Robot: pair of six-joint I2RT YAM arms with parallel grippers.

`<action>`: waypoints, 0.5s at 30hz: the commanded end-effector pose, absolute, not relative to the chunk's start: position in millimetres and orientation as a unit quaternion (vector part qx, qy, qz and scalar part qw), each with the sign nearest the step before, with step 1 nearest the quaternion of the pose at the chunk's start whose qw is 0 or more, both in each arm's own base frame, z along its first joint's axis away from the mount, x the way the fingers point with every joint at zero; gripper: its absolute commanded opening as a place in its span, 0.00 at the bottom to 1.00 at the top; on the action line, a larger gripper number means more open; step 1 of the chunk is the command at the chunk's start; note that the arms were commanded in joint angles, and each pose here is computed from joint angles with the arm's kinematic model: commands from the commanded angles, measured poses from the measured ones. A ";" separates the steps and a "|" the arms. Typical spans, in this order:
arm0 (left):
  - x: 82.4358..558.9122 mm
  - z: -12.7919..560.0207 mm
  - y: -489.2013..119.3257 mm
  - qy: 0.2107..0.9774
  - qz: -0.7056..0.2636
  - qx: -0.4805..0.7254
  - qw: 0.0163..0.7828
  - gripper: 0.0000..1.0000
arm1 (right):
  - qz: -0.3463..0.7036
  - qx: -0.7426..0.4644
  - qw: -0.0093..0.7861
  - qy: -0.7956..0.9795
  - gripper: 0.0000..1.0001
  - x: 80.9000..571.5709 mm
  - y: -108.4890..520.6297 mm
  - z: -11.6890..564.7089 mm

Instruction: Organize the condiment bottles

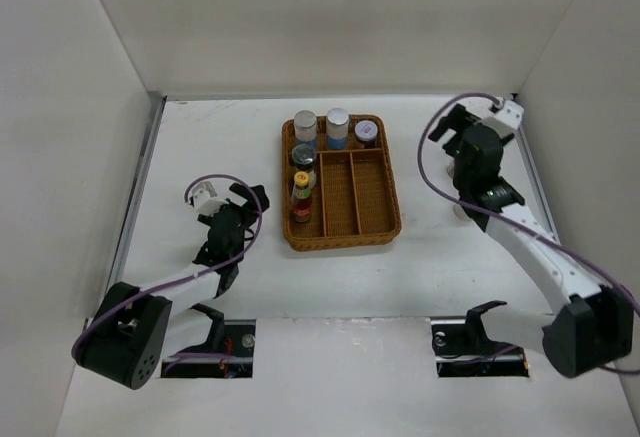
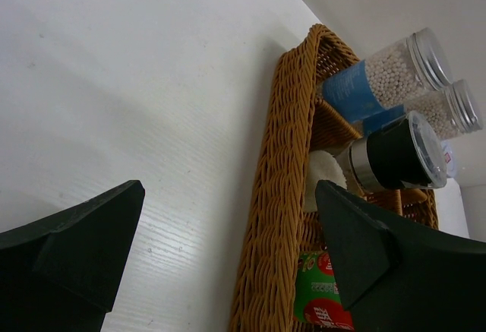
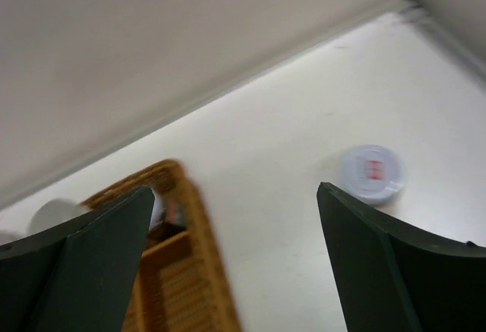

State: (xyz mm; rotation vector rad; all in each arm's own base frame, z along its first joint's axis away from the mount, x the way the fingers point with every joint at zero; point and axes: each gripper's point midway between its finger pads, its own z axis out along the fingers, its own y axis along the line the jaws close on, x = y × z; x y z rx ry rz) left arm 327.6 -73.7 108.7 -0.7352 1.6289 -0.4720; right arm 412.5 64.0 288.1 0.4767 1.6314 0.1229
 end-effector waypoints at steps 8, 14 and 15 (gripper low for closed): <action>333.9 135.0 -82.7 0.675 -0.238 -0.315 0.623 1.00 | -0.134 0.320 0.581 0.736 1.00 337.3 -35.1 201.7; 332.4 138.1 -82.3 0.672 -0.239 -0.315 0.626 1.00 | -0.146 0.336 0.551 0.750 1.00 333.5 -45.0 168.1; 331.9 136.9 -83.0 0.674 -0.239 -0.314 0.625 1.00 | -0.146 0.336 0.542 0.756 1.00 334.8 -45.5 159.9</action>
